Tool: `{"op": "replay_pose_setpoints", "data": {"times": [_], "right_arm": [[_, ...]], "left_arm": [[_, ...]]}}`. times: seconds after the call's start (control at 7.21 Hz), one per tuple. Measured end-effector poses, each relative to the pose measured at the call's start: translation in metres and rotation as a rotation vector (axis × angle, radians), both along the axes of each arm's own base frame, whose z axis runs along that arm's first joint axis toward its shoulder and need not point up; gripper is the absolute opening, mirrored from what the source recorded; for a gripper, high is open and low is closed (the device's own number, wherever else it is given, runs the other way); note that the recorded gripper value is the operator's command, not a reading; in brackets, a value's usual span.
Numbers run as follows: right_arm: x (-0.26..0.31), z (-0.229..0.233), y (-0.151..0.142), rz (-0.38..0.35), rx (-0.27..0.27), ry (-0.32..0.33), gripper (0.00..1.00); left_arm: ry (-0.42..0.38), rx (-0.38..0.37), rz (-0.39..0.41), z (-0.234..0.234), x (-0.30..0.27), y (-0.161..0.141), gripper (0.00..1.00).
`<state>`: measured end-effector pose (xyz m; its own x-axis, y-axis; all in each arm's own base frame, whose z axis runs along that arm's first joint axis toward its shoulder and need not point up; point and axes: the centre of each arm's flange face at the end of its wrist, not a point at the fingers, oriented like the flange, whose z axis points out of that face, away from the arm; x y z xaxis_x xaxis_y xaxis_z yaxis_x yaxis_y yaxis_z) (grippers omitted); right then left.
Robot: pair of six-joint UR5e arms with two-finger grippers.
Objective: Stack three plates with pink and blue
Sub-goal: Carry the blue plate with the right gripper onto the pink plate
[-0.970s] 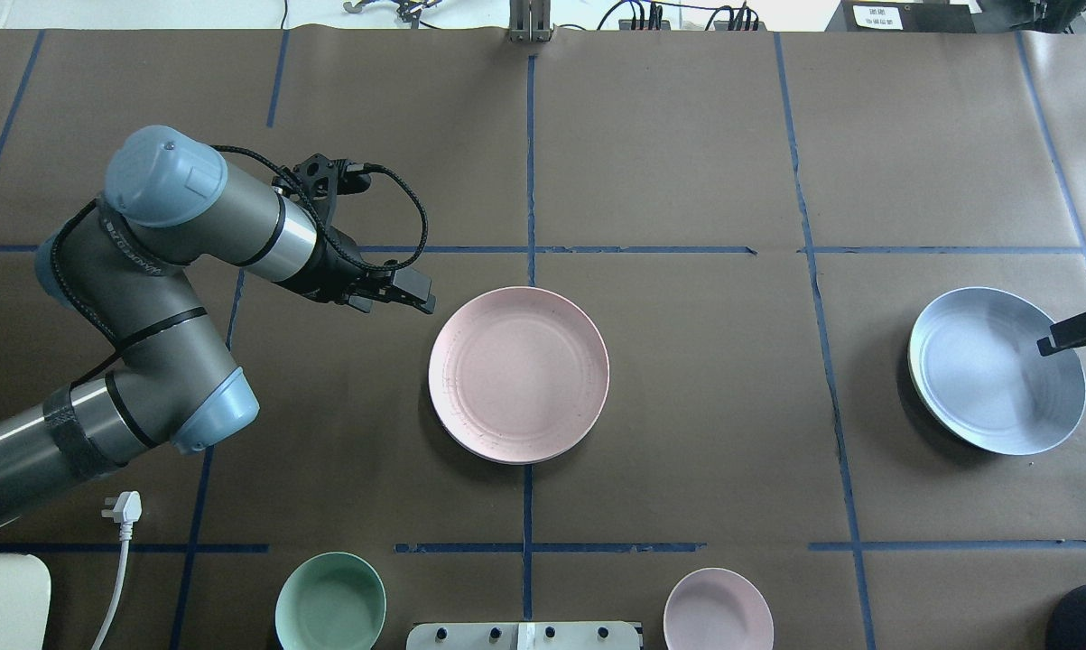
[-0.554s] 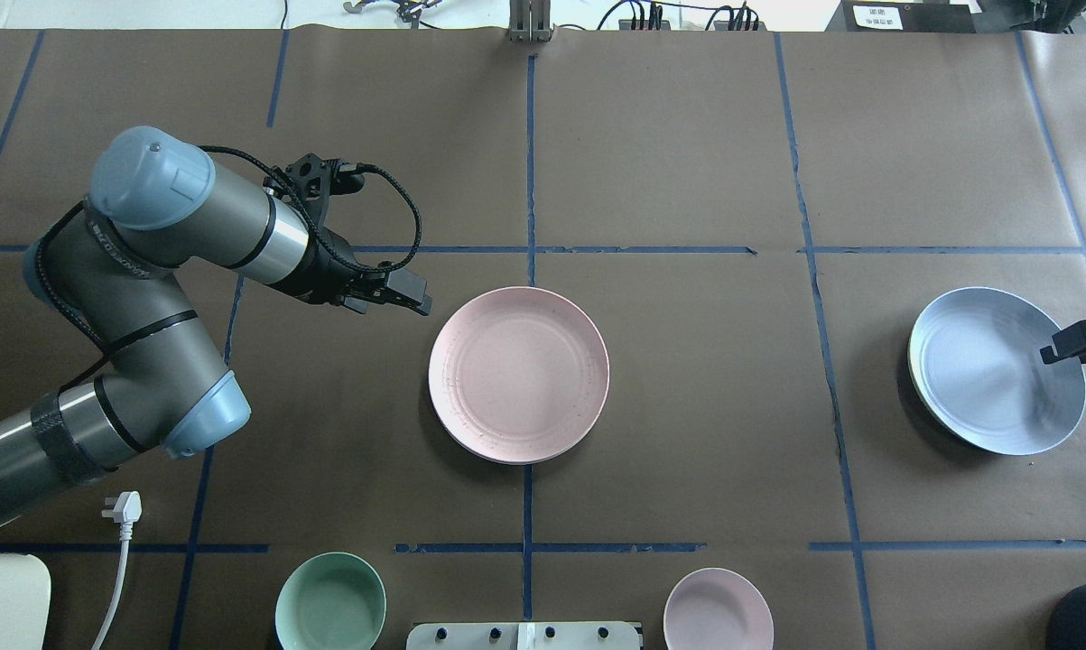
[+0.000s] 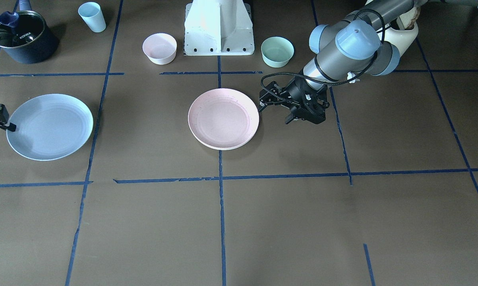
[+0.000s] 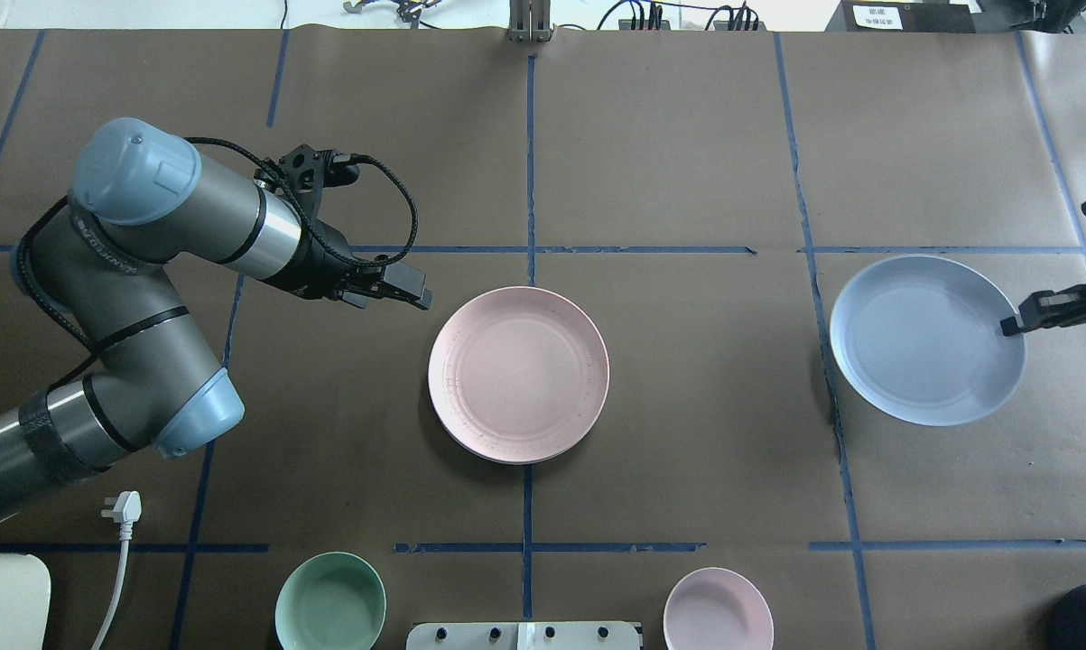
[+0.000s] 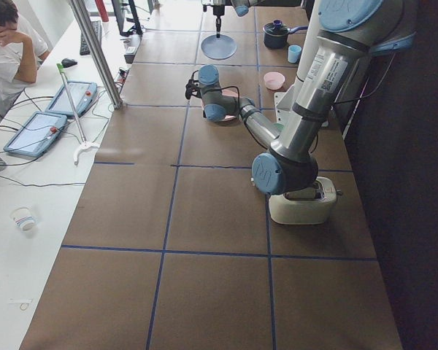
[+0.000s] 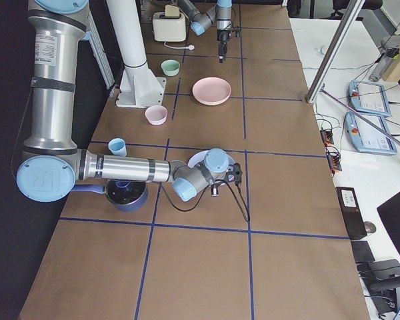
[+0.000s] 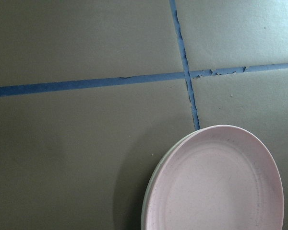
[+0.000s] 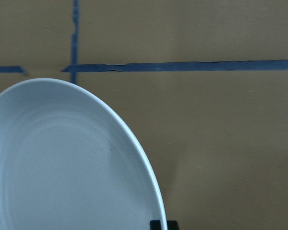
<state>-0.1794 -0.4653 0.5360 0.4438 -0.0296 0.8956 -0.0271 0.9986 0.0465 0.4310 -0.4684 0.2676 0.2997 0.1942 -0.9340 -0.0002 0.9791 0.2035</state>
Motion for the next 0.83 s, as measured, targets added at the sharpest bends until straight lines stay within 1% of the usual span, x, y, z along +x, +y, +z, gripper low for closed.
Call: {"op": "replay_pose_setpoints", "data": {"times": [0.14,0.28,0.42,0.55,0.69,0.83], "right_arm": [[-0.057,-0.077,-0.011,0.023,-0.044,-0.069,0.00],[-0.123,-0.145,-0.006,0.039,-0.063,-0.119,0.00],[-0.187,-0.198,0.013,0.050,-0.076,-0.151,0.00],[-0.232,-0.228,0.034,0.054,-0.091,-0.160,0.00],[-0.260,-0.239,0.050,0.056,-0.094,-0.152,0.00],[-0.281,-0.241,0.066,0.047,-0.096,-0.141,0.03]], "left_arm": [[0.003,0.002,0.001,-0.002,-0.001,0.001,1.00],[0.007,0.004,0.001,-0.004,-0.001,0.002,1.00],[0.009,0.005,-0.001,-0.005,-0.003,0.001,1.00],[0.011,0.005,-0.011,-0.006,-0.009,-0.003,1.00],[0.017,0.008,-0.028,-0.009,-0.020,-0.010,1.00],[0.026,0.014,-0.045,-0.014,-0.032,-0.016,1.00]]}}
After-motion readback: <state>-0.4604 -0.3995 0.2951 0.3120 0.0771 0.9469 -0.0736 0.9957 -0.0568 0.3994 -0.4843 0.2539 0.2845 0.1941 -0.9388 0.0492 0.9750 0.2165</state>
